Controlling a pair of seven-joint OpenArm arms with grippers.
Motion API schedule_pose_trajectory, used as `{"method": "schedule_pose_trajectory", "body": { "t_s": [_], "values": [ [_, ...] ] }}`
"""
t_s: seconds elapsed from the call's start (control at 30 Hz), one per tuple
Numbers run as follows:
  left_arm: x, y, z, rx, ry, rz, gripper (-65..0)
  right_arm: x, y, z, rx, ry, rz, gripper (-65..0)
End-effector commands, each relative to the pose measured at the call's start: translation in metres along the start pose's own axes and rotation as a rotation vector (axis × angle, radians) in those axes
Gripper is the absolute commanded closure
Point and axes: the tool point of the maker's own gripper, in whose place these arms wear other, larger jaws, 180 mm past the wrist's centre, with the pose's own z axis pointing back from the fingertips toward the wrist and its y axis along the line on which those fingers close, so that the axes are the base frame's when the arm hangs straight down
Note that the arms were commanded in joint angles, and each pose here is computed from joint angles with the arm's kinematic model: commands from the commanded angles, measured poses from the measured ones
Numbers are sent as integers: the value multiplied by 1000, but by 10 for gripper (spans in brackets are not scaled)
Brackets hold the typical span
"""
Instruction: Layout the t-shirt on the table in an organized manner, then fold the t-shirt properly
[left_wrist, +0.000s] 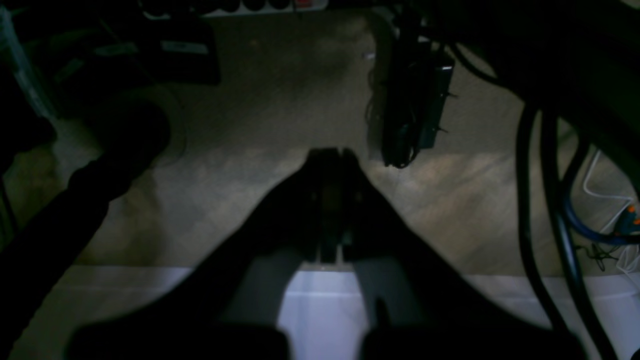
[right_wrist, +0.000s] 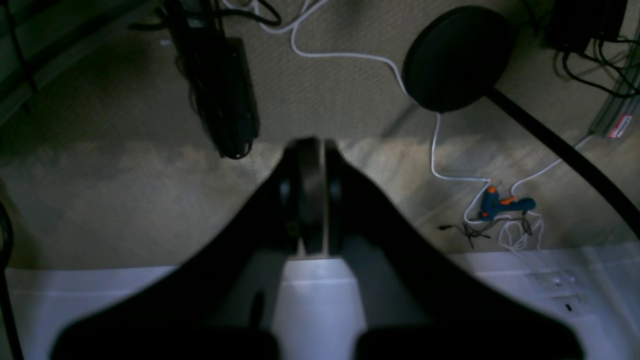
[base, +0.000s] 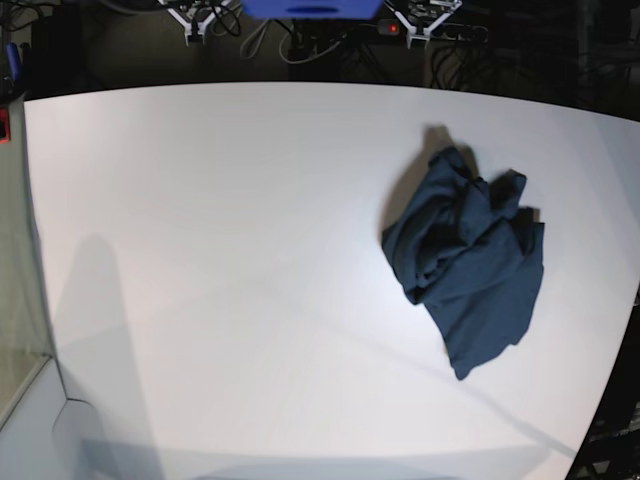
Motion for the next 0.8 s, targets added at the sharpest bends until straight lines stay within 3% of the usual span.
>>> {"method": "schedule_pose_trajectory", "body": {
  "t_s": [0.0,0.77],
  "values": [
    [-4,3,0,12,4,0,-4,-2,-2,0,7,0,-3,0],
    [-11,4,1,13,12,-1,-4,-2,-2,0,7,0,-3,0]
  ]
}}
